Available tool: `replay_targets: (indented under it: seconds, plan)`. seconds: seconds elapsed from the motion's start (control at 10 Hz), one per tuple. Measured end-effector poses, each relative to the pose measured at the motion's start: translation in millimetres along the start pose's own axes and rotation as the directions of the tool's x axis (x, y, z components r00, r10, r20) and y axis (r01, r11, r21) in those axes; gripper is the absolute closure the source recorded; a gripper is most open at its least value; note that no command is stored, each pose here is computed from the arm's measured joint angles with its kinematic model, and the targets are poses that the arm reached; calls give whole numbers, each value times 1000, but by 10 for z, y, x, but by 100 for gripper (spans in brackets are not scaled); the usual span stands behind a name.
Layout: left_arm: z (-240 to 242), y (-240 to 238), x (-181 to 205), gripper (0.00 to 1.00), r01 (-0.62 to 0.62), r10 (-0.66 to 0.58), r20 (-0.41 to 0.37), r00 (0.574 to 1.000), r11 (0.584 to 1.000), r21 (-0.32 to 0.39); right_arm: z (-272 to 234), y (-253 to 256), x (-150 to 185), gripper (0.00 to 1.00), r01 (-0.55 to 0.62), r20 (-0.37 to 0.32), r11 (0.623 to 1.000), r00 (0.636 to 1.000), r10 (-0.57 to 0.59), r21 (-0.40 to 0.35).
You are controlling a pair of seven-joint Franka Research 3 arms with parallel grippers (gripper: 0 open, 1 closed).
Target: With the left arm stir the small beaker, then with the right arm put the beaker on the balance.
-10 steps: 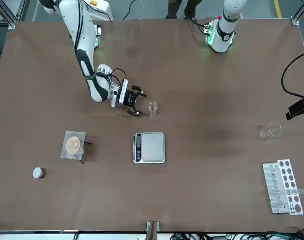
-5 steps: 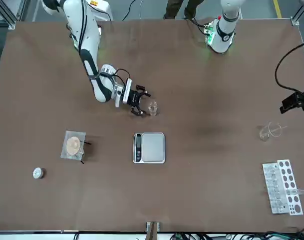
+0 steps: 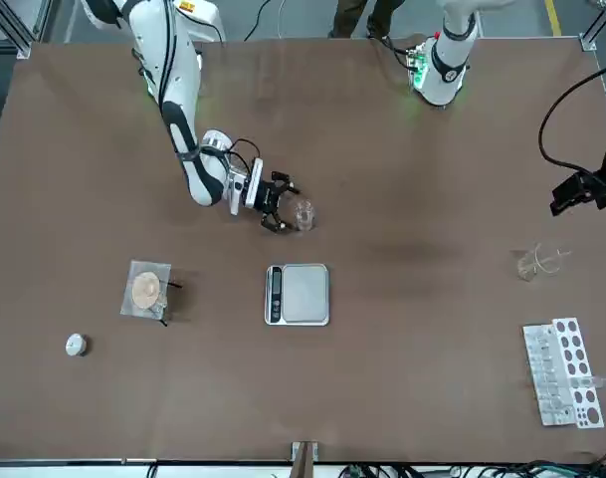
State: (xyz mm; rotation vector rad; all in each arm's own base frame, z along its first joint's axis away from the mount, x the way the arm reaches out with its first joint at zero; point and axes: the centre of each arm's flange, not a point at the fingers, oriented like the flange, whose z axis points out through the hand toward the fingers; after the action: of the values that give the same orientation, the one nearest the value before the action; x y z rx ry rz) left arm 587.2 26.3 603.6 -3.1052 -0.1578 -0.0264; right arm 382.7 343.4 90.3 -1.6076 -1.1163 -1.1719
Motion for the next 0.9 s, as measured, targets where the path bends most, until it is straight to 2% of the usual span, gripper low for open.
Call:
replay_targets:
  seconds: [0.4, 0.9]
  plan:
    - [-160, -21, -108, 0, 16, -16, -3, 1000, 997, -69, 93, -89, -2, 2, 2, -2, 1000, 1000, -2, 12]
    - [-138, 58, -122, 0, -16, 16, 4, 1000, 997, -82, 244, -11, 37, 3, 10, -27, 1000, 1000, -10, -5]
